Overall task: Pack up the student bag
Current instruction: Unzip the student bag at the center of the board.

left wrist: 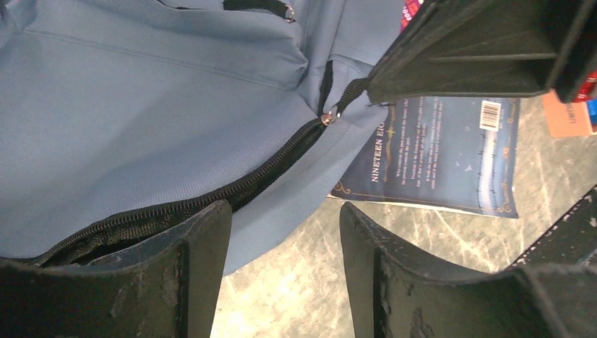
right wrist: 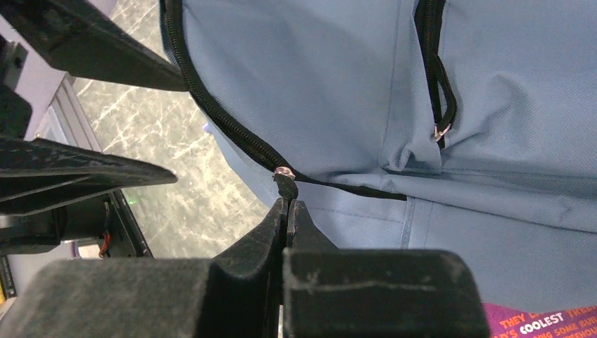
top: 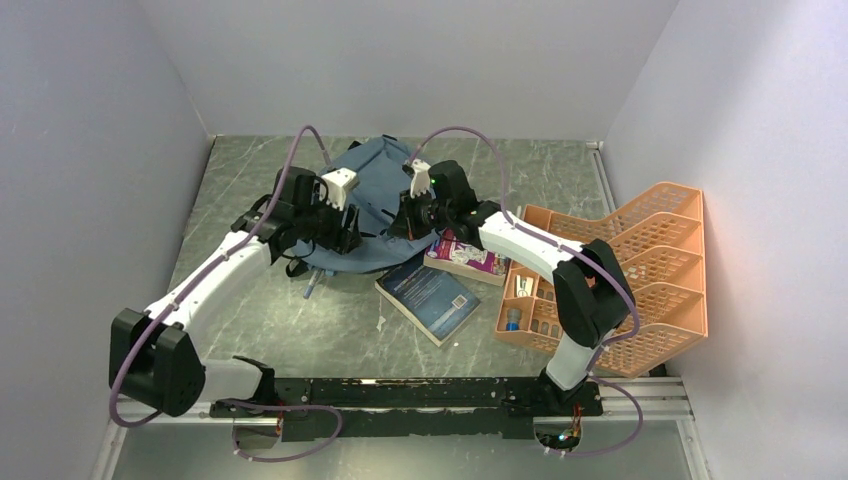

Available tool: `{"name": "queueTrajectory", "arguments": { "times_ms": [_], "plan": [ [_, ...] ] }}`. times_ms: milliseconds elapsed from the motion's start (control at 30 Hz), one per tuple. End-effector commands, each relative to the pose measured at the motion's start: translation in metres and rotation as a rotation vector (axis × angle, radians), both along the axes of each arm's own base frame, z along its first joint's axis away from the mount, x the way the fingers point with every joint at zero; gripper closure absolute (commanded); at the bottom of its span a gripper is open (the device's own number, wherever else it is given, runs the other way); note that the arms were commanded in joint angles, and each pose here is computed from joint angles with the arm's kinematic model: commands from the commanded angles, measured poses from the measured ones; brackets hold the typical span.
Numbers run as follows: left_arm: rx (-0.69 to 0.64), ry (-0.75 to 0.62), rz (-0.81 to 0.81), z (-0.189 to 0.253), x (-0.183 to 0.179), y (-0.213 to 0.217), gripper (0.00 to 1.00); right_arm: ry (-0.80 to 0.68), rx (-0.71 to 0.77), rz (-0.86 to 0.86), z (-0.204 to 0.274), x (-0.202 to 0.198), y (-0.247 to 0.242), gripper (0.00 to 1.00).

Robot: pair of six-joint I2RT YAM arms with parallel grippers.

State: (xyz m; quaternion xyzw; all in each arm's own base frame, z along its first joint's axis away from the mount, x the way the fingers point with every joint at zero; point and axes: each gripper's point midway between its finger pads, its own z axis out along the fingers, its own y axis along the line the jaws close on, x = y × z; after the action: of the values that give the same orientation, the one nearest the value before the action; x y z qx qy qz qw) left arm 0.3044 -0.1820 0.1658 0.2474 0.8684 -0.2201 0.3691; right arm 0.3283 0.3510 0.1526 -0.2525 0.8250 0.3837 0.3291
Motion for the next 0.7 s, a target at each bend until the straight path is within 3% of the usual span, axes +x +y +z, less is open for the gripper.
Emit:
{"name": "queueTrajectory", "arguments": {
  "times_ms": [0,400,667],
  "plan": [
    [0.053,-0.07,0.001,0.008,0.016,0.001,0.38,-0.047,0.039,0.018,0.02,-0.001,0.0,1.0],
    [0.075,-0.093,-0.018,0.005,0.034,-0.006,0.38,-0.036,0.041,0.023,0.016,-0.002,-0.001,1.0],
    [0.044,-0.016,-0.129,-0.021,0.008,-0.022,0.38,-0.032,0.036,0.021,0.013,-0.001,-0.002,1.0]
  ]
}}
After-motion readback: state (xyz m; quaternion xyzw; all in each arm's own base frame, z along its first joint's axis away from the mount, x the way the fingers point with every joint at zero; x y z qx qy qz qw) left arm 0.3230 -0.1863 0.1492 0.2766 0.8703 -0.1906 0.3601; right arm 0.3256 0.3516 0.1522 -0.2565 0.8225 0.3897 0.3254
